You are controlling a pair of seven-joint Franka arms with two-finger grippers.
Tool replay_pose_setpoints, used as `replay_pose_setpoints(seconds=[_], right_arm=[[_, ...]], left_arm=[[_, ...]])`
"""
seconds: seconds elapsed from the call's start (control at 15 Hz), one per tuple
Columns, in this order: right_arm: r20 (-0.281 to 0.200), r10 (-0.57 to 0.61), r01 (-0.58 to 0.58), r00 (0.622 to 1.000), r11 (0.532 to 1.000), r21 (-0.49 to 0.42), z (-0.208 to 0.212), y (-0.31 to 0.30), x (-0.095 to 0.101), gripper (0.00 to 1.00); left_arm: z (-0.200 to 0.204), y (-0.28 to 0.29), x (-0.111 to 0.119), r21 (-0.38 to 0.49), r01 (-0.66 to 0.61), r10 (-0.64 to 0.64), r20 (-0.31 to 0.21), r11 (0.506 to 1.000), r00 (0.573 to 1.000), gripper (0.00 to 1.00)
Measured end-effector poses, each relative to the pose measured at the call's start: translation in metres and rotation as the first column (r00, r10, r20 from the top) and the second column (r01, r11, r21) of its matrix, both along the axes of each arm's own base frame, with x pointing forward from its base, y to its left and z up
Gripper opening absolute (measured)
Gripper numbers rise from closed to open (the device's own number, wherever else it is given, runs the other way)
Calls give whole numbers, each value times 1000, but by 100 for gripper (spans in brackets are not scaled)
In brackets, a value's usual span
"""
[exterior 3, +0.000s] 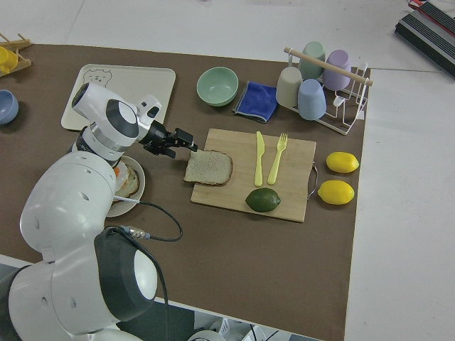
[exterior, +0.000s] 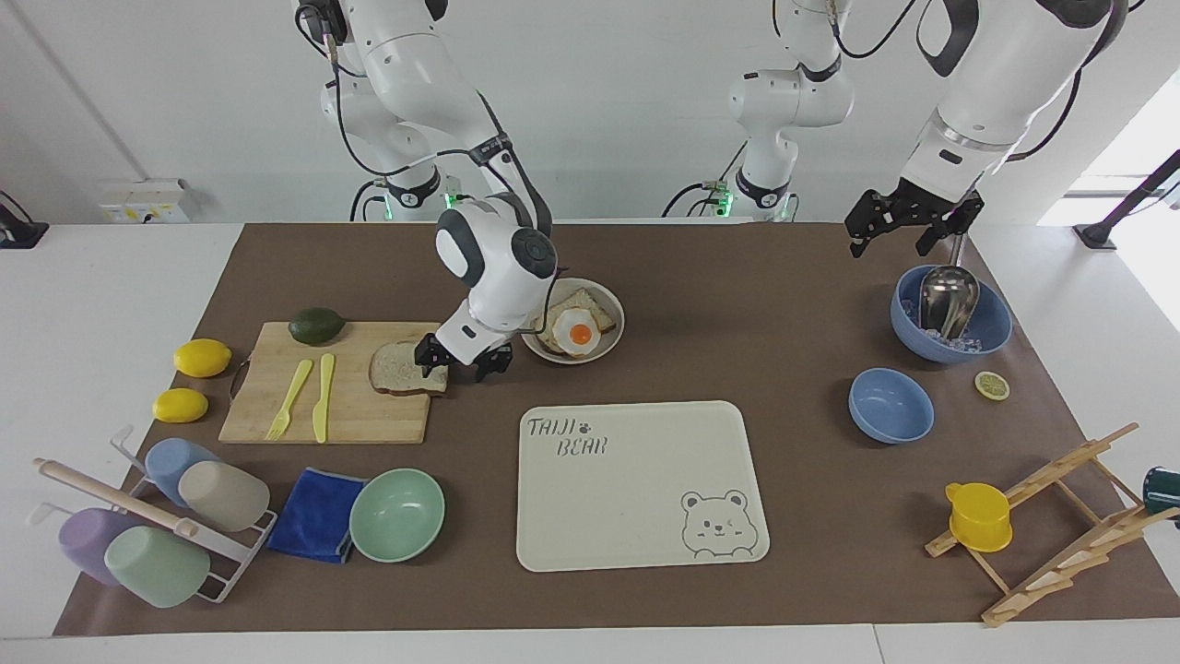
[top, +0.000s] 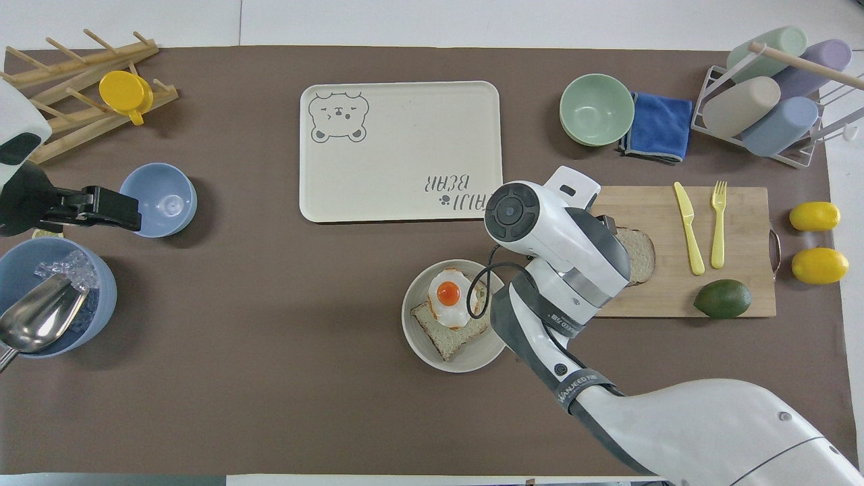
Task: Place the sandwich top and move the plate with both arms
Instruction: 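Reach the right gripper to the bread slice on the board and grasp it, then carry the bread slice over the plate and lower it onto the egg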
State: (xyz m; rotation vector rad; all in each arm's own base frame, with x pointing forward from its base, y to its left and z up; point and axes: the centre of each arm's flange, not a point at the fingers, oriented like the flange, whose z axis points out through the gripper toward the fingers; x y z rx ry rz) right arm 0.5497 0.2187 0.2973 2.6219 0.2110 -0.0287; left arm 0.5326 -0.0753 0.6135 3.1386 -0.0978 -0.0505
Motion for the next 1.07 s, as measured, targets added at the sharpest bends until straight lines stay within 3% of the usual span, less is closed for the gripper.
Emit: replay_pose_setpoints(seconds=[0.6,0.73,0.8,0.87,1.07], right_arm=[[-19,40,-41,999,998,-51,-13,-9,-14,97],[-30,40,-41,999,998,-56,-17,-11,-19,81],[-37,40,-42,998,997,-59,-20,-13,-23,81],[-42,41,-43,998,997,-61,-21,-13,-25,74],[-35,47,-49,998,997,-61,-16,-12,-27,41]], left_arm=[[0,0,0,0,0,0,0,1000,1000,100],[0,0,0,0,0,0,0,1000,1000,100],[0,0,0,0,0,0,0,1000,1000,100],[0,0,0,0,0,0,0,1000,1000,100],[0,0,0,0,0,0,0,1000,1000,100]])
